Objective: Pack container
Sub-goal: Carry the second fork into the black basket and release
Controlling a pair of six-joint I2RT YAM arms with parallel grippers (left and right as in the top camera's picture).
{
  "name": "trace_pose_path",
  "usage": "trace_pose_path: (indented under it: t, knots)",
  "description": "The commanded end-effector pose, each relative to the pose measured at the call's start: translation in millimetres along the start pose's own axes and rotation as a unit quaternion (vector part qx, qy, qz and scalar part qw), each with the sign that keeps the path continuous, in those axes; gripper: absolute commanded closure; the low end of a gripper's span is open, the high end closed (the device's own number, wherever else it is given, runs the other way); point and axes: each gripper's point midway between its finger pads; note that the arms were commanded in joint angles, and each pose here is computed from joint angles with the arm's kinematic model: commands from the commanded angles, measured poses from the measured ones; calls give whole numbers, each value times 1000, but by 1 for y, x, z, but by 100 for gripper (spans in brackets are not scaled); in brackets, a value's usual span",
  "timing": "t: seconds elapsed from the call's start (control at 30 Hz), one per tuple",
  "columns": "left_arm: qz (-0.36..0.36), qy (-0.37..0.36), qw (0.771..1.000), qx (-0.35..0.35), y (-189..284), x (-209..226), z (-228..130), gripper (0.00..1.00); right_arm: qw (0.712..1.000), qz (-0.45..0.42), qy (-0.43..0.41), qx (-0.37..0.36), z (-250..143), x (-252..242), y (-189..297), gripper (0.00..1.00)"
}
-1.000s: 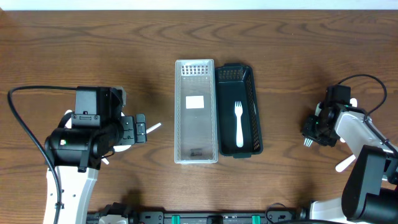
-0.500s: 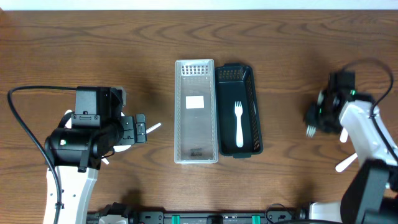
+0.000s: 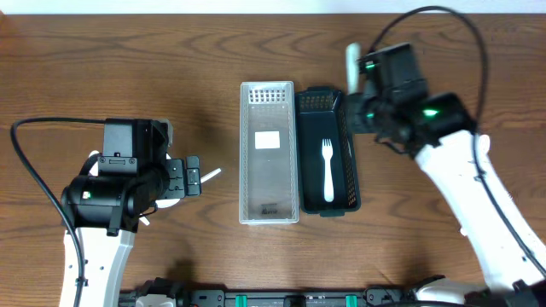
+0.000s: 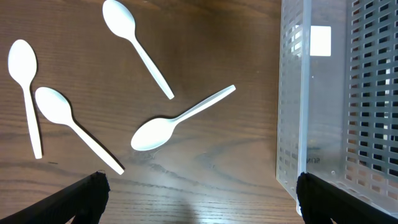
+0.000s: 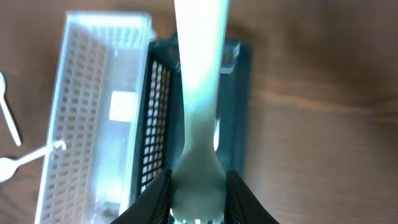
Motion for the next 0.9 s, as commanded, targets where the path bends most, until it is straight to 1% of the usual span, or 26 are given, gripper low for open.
trace_pose_path:
  t: [0.0,0.17,0.33,0.37,0.43,0.5,0.57,0.7,0.83,0.87]
  knots:
    - [0,5,1000,-5,2,1,3,2,997,-30,-6,68,-35,1,-43,92]
    - [0,5,1000,-5,2,1,3,2,988,-67,2,142,-70,-3,-91,94]
    - [0,5,1000,-5,2,1,3,2,979,-91,6,183,-90,-9,-120,90]
    - [0,5,1000,-5,2,1,3,2,978,-92,6,189,-93,-10,-123,85]
    - [0,5,1000,-5,2,1,3,2,977,-92,5,194,-95,-11,-126,68]
    - [0,5,1000,-5,2,1,3,2,978,-89,6,189,-93,-9,-127,57]
    - [0,5,1000,-5,2,1,3,2,980,-83,9,180,-87,-6,-125,53]
    - [0,5,1000,-5,2,1,3,2,986,-69,18,151,-63,-1,-106,52]
    - [0,5,1000,-5,2,1,3,2,995,-73,-11,74,-7,-12,-58,51]
    - [0,5,1000,-5,2,1,3,2,996,-72,-27,46,11,-20,-40,47]
Point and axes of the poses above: each gripper's point midway between its finger pads, its own y axis back along the fingers, its own x axis along the line the jaws close on, z = x × y, and after that the axes turned 8 degrees about -y, right-handed
